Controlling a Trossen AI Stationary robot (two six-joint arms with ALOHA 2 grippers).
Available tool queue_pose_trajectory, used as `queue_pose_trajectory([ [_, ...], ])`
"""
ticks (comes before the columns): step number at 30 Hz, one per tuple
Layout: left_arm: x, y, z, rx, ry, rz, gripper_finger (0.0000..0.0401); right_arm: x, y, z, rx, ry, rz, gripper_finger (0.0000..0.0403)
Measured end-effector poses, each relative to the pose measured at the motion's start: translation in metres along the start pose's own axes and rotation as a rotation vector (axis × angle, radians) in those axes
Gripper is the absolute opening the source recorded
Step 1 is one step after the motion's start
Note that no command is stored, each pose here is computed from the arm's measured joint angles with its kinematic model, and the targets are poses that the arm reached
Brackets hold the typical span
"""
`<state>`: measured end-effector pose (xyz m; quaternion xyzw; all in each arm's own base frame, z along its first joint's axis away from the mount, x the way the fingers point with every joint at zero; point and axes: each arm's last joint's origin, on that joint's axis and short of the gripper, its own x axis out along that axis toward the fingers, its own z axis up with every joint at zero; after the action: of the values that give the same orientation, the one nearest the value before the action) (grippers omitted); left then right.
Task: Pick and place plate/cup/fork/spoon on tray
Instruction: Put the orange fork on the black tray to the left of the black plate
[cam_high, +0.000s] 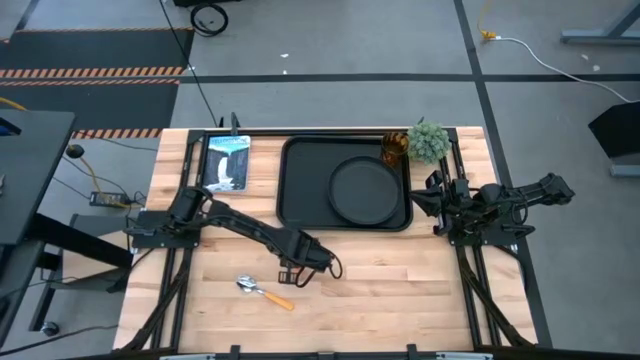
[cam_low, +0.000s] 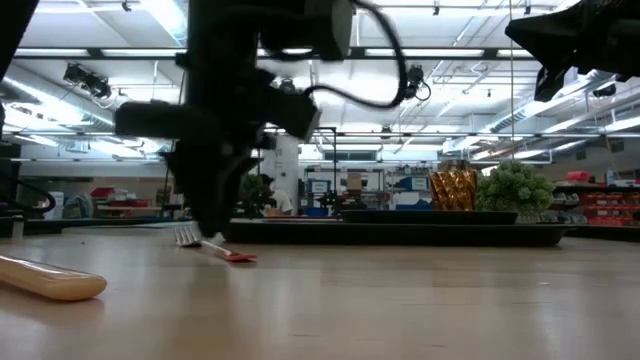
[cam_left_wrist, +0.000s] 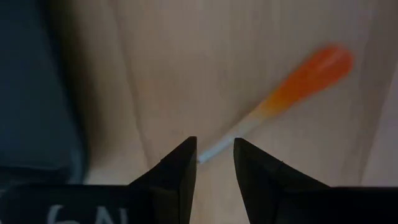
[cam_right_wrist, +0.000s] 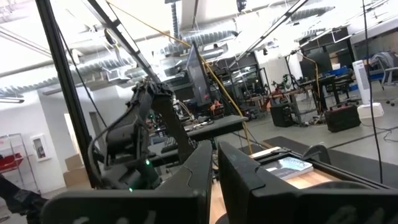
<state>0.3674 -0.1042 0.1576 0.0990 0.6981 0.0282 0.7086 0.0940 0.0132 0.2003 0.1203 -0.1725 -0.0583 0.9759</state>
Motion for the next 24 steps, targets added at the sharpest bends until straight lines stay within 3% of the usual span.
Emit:
queue_pose_trajectory([
  [6, 0.015, 0.0, -0.012, 0.047, 0.057, -0.004, 0.0116, 0.0, 0.0, 0.0, 0.0, 0.001, 0.0, 0.0034],
  [17, 0.017, -0.005, -0.012, 0.179, 0.044, -0.005, 0.0116, 0.0, 0.0, 0.0, 0.0, 0.001, 0.0, 0.0034],
  [24, 0.02, -0.003, -0.014, 0.393, 0.049, -0.016, 0.0116, 0.0, 0.0, 0.0, 0.0, 0.001, 0.0, 0.0034],
])
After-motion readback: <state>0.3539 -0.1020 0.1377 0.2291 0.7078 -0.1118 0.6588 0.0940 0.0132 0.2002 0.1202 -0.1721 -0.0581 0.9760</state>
